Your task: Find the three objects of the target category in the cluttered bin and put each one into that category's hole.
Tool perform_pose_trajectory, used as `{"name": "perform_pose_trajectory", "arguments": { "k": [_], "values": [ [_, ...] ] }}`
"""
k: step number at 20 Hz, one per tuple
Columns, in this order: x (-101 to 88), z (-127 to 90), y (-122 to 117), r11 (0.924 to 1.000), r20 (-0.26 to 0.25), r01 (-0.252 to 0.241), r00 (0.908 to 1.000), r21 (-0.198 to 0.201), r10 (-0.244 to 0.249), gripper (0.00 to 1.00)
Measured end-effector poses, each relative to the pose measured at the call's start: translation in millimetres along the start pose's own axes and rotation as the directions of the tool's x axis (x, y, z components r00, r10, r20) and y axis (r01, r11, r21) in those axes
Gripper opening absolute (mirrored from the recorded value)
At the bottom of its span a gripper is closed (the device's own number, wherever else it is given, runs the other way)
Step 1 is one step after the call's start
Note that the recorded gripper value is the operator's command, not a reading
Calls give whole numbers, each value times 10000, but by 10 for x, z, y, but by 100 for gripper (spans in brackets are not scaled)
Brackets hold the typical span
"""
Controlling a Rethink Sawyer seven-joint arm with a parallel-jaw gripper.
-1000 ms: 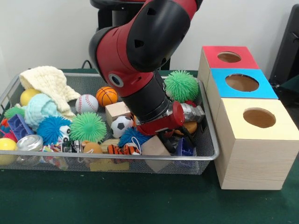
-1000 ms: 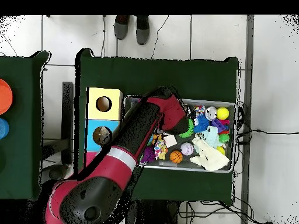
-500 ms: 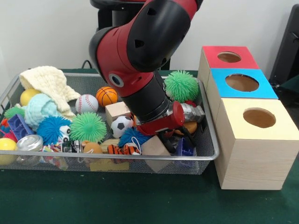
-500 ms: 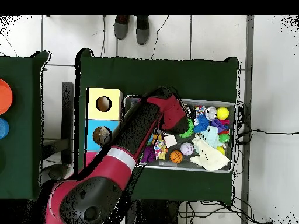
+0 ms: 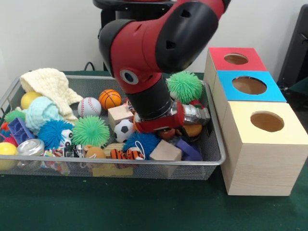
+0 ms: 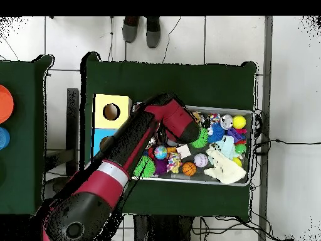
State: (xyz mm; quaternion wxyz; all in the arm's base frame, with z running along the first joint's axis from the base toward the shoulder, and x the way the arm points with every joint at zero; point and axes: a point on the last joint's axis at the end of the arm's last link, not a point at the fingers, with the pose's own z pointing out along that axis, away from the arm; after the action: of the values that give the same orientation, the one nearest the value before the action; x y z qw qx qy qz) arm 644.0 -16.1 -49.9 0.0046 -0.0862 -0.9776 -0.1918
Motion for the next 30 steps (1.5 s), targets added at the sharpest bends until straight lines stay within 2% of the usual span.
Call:
{"name": "perform_pose_trajectory", "arguments": {
  "k": [2,4,5,7,10,12,14,17,18,22,23,25,26,27,28,30],
  "values": [
    [22,-23,-39,9993,-195,155,9997,352,-148,100],
    [46,-65,-110,9951,-499,399,9981,900,-355,100],
    [67,-92,-186,9894,-771,581,9959,1333,-481,100],
    [91,-116,-265,9829,-1017,713,9933,1697,-545,100],
    [128,-172,-412,9653,-1440,985,9875,2418,-647,100],
    [146,-208,-536,9450,-1672,1212,9833,3037,-723,100],
    [148,-223,-593,9338,-1719,1310,9821,3329,-765,100],
    [150,-268,-716,9039,-1735,1510,9810,4003,-871,100],
    [138,-289,-758,8895,-1685,1592,9812,4282,-945,100],
    [103,-312,-800,8680,-1559,1718,9816,4658,-1107,100],
    [78,-331,-822,8558,-1477,1780,9817,4858,-1204,100],
    [58,-344,-840,8448,-1407,1832,9816,5027,-1292,100],
    [57,-345,-842,8440,-1398,1833,9816,5041,-1298,100],
    [44,-352,-854,8372,-1357,1866,9815,5141,-1354,100],
    [39,-356,-857,8348,-1336,1874,9815,5177,-1375,100],
    [39,-357,-862,8337,-1329,1875,9815,5194,-1379,100]
  ]
}}
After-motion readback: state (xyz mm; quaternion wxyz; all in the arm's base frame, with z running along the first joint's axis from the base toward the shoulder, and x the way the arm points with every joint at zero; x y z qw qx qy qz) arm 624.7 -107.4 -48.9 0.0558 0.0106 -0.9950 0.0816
